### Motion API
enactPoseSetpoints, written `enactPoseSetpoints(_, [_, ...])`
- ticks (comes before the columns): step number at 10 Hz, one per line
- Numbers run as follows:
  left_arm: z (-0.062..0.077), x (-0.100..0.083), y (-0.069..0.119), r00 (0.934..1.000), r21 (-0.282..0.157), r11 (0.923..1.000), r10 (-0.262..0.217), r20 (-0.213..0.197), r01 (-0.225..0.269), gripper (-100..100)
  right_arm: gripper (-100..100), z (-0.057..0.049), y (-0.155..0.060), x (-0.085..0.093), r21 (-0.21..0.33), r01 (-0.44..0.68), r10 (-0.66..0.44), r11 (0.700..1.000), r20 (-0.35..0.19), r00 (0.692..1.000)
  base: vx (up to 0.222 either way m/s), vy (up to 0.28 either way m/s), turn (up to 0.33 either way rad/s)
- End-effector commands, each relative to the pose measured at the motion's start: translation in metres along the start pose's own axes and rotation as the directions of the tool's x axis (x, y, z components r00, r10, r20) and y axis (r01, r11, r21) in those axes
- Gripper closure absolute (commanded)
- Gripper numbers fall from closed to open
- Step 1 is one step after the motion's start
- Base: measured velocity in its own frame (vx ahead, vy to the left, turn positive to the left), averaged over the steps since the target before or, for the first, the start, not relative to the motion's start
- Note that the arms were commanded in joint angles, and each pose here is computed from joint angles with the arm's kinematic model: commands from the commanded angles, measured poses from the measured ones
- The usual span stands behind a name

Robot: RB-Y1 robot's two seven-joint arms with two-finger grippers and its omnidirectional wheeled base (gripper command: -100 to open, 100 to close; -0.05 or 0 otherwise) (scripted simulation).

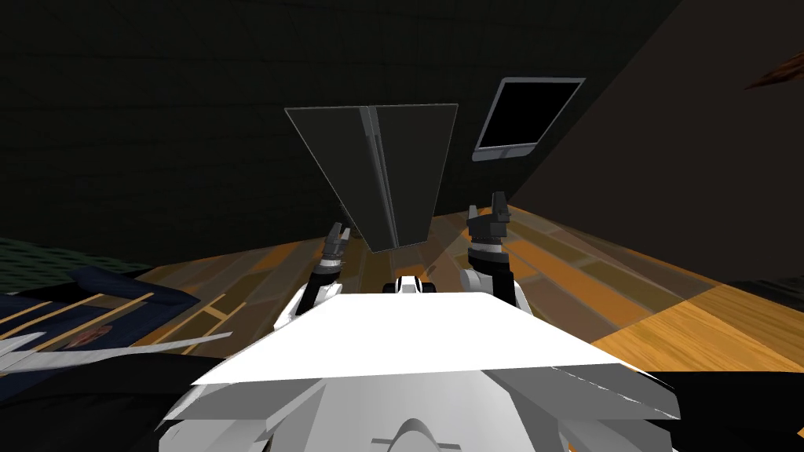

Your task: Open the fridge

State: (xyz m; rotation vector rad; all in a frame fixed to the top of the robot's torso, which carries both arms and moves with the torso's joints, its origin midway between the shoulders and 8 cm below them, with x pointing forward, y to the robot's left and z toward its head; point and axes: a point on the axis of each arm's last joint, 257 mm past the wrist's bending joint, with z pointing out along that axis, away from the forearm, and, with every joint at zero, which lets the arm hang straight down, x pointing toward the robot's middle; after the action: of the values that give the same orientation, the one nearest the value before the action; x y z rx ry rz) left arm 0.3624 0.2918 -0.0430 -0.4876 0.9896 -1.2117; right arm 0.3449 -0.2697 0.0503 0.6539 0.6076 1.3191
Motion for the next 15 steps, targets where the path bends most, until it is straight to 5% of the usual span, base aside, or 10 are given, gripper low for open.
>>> enactPoseSetpoints(1, [-0.005,-0.011,0.013,0.9995,-0.022,0.9997,-0.005,-0.031,0.004,-100,0,0.0,0.0,0.0,0.0,0.0,0.0,1.0,0.0,1.0,0.028,-0.009,0.04])
enactPoseSetpoints(5, [-0.007,-0.019,0.022,0.9958,-0.04,0.9991,0.01,-0.091,-0.014,-100,0,0.0,0.0,0.0,0.0,0.0,0.0,1.0,0.0,1.0,0.026,-0.009,0.02])
enactPoseSetpoints(8, [-0.012,-0.046,0.039,0.9936,-0.08,0.9968,-0.006,-0.113,-0.003,-100,0,0.0,0.0,0.0,0.0,0.0,0.0,1.0,0.0,1.0,0.034,-0.008,0.035])
enactPoseSetpoints(10, [-0.009,-0.045,0.038,0.9873,-0.078,0.9965,0.017,-0.158,-0.03,-100,0,0.0,0.0,0.0,0.0,0.0,0.0,1.0,0.0,1.0,0.028,-0.011,0.012])
enactPoseSetpoints(11, [-0.011,-0.061,0.045,0.9884,-0.098,0.995,0.003,-0.152,-0.018,-100,0,0.0,0.0,0.0,0.0,0.0,0.0,1.0,0.0,1.0,0.026,-0.007,0.043])
enactPoseSetpoints(15, [-0.006,-0.075,0.048,0.9774,-0.112,0.9925,0.024,-0.21,-0.048,-100,0,0.0,0.0,0.0,0.0,0.0,0.0,1.0,0.0,1.0,0.027,-0.012,0.026])
